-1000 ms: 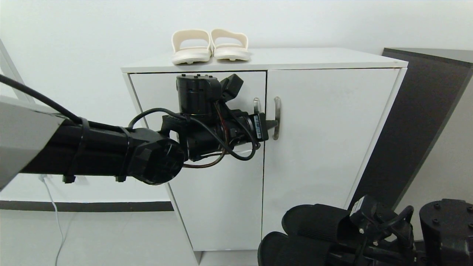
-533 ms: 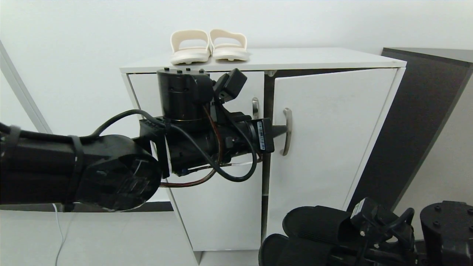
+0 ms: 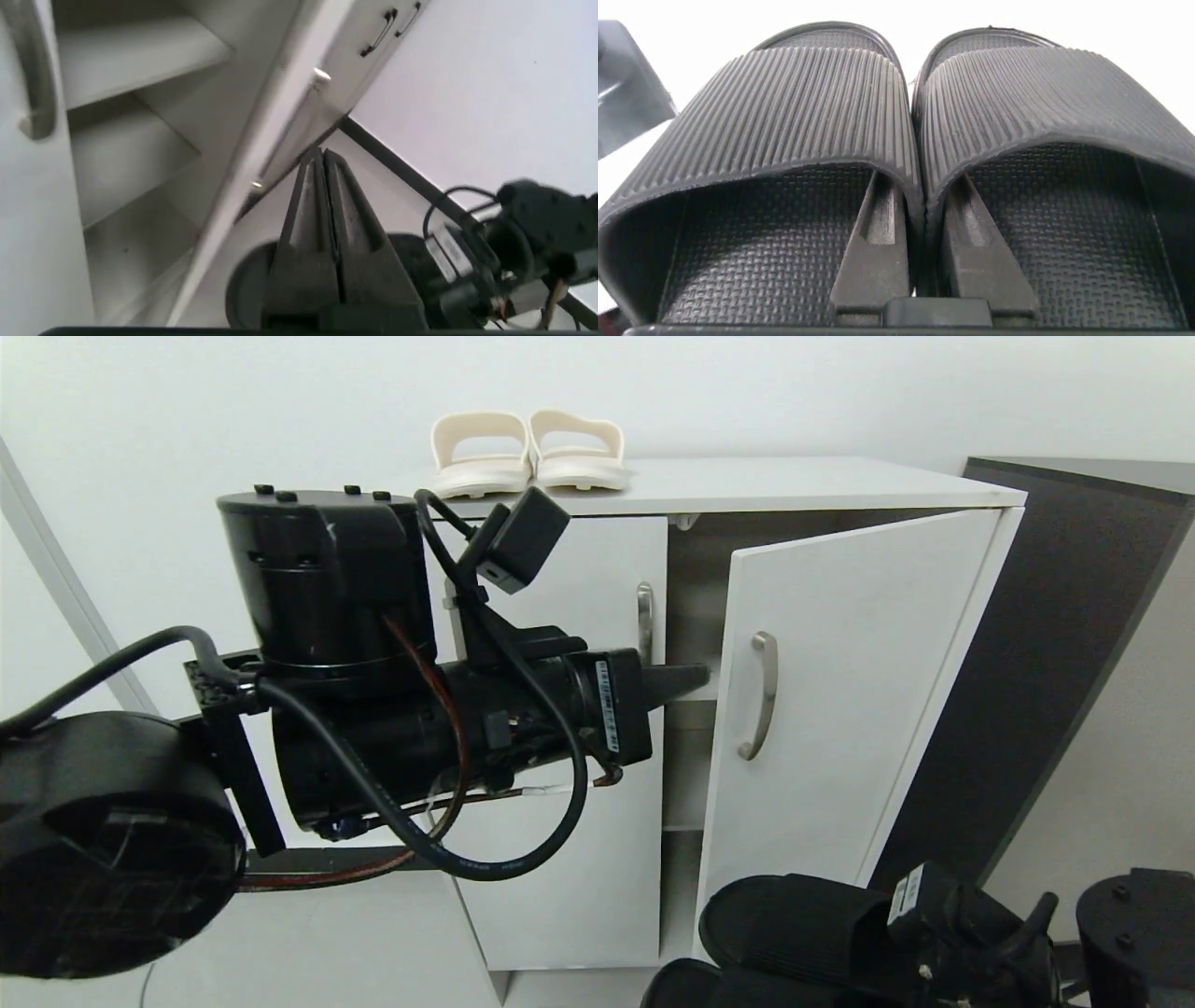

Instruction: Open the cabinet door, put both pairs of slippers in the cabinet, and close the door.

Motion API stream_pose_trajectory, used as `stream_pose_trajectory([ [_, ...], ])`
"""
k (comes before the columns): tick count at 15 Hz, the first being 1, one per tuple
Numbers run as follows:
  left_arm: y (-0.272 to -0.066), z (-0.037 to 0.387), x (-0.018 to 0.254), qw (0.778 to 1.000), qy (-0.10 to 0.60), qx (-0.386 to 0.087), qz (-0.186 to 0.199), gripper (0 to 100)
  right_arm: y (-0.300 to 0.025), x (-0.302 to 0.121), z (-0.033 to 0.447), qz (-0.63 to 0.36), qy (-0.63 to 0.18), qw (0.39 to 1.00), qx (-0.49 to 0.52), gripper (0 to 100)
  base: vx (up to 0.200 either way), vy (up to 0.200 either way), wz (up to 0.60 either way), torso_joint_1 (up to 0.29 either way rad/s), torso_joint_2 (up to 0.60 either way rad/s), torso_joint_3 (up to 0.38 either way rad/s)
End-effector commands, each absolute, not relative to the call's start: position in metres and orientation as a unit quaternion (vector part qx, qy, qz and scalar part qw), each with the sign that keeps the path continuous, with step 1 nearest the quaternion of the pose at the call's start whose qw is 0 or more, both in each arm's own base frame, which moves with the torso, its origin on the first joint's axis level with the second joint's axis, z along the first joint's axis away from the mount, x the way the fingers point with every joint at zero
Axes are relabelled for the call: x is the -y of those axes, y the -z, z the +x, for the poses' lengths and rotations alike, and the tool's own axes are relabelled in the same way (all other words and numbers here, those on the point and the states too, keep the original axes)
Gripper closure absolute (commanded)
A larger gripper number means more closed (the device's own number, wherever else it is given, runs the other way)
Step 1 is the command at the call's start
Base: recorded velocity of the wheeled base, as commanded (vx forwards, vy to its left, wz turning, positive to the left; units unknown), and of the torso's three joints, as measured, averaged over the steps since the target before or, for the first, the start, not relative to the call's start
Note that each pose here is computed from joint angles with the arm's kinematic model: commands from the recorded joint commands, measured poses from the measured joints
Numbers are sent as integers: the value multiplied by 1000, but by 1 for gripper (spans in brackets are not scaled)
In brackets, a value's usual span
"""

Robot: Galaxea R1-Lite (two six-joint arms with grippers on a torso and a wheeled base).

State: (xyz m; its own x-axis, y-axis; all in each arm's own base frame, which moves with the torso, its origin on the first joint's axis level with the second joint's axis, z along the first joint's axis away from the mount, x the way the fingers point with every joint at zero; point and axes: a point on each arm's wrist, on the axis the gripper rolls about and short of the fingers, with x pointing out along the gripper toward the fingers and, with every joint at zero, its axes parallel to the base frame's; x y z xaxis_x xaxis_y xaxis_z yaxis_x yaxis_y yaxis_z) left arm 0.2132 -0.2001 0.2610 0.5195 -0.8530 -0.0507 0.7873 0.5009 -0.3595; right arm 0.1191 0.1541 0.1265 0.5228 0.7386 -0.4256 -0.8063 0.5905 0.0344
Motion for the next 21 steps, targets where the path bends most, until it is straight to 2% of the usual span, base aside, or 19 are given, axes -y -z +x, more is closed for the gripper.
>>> stream_pose_trajectory([
  [1,-263,213,197,858,478,-109,-150,100,-126,-155,114,-86,-455,863,-201,100,0,0,0,0,0,0],
  [3,-256,227,207,854,485,-121,-148,100,-124,-155,111,-88,-459,860,-203,100,0,0,0,0,0,0],
  [8,-248,271,231,862,468,-121,-155,100,-121,-154,107,-94,-466,855,-209,100,0,0,0,0,0,0],
  [11,-240,281,239,862,463,-131,-158,100,-119,-155,105,-96,-470,852,-211,100,0,0,0,0,0,0],
  [15,-233,289,248,872,444,-130,-157,100,-115,-155,105,-101,-470,849,-220,100,-200,0,0,5,0,4],
  [17,-231,281,258,865,461,-122,-156,100,-115,-155,104,-102,-472,847,-222,100,-200,0,0,-2,2,2],
  [19,-230,248,282,840,510,-106,-151,100,-114,-156,104,-103,-473,846,-223,100,0,0,0,0,0,0],
  [21,-235,236,288,832,525,-99,-151,100,-113,-156,104,-105,-473,846,-224,100,0,0,0,0,0,0],
])
